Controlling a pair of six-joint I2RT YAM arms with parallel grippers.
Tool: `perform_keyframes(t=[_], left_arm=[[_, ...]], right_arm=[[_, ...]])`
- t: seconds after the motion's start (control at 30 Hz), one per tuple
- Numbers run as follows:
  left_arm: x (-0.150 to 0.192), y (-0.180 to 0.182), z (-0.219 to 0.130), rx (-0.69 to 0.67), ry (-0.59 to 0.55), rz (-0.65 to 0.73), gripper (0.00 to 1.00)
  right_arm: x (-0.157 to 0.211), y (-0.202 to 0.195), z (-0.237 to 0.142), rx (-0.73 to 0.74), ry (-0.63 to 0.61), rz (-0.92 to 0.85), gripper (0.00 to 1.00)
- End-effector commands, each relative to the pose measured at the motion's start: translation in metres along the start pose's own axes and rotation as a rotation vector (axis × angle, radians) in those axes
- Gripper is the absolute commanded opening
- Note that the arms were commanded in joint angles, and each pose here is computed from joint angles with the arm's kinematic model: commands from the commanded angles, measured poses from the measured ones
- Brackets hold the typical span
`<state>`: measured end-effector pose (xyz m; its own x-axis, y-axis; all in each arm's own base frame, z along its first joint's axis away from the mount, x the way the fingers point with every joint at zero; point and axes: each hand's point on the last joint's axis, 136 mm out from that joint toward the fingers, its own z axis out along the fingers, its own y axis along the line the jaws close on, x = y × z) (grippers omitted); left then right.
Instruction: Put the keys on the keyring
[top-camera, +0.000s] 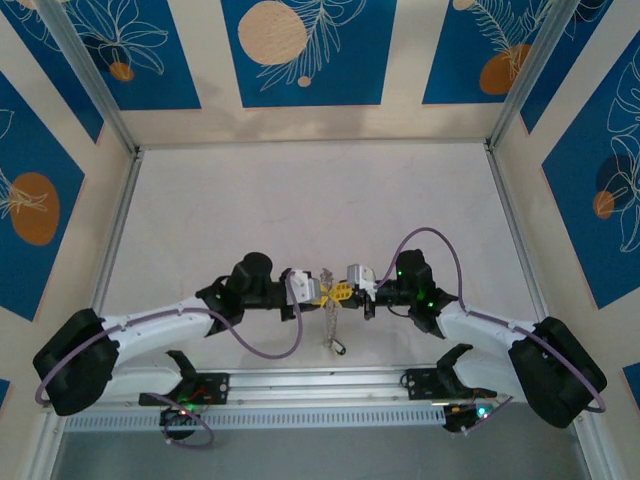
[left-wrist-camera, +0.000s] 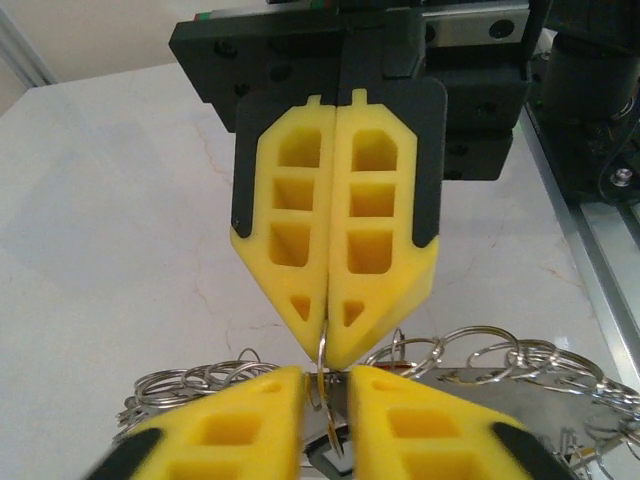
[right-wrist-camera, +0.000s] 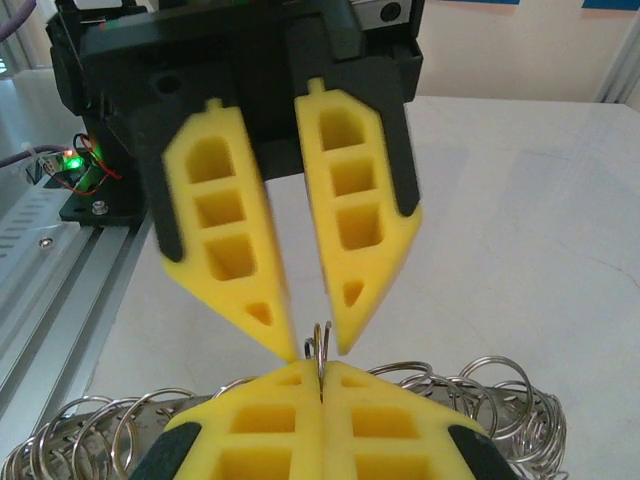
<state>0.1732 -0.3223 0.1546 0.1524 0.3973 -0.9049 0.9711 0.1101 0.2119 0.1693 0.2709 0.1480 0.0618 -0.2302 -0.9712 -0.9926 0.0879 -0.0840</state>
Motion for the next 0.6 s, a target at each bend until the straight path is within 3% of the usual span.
perform_keyframes(t=[0.0, 0.3, 0.47, 0.57], left_arm=[[-0.011, 0.007, 0.002, -0.006, -0.033, -0.008, 0.09], [-0.011, 0.010, -0.006, 0.000, 0.057, 0.028, 0.00], [-0.013, 0.015, -0.016, 0.012, 0.186, 0.062, 0.00], [-0.011, 0.014, -0.022, 0.052, 0.278, 0.086, 0.00]], right_arm=[[-0.021, -0.005, 0.002, 0.008, -0.051, -0.061, 0.00], [-0.011, -0.007, -0.001, 0.040, -0.002, -0.061, 0.00], [-0.004, -0.013, -0.004, 0.087, 0.049, -0.084, 0.18], [-0.003, -0.013, -0.003, 0.087, 0.067, -0.091, 0.21]])
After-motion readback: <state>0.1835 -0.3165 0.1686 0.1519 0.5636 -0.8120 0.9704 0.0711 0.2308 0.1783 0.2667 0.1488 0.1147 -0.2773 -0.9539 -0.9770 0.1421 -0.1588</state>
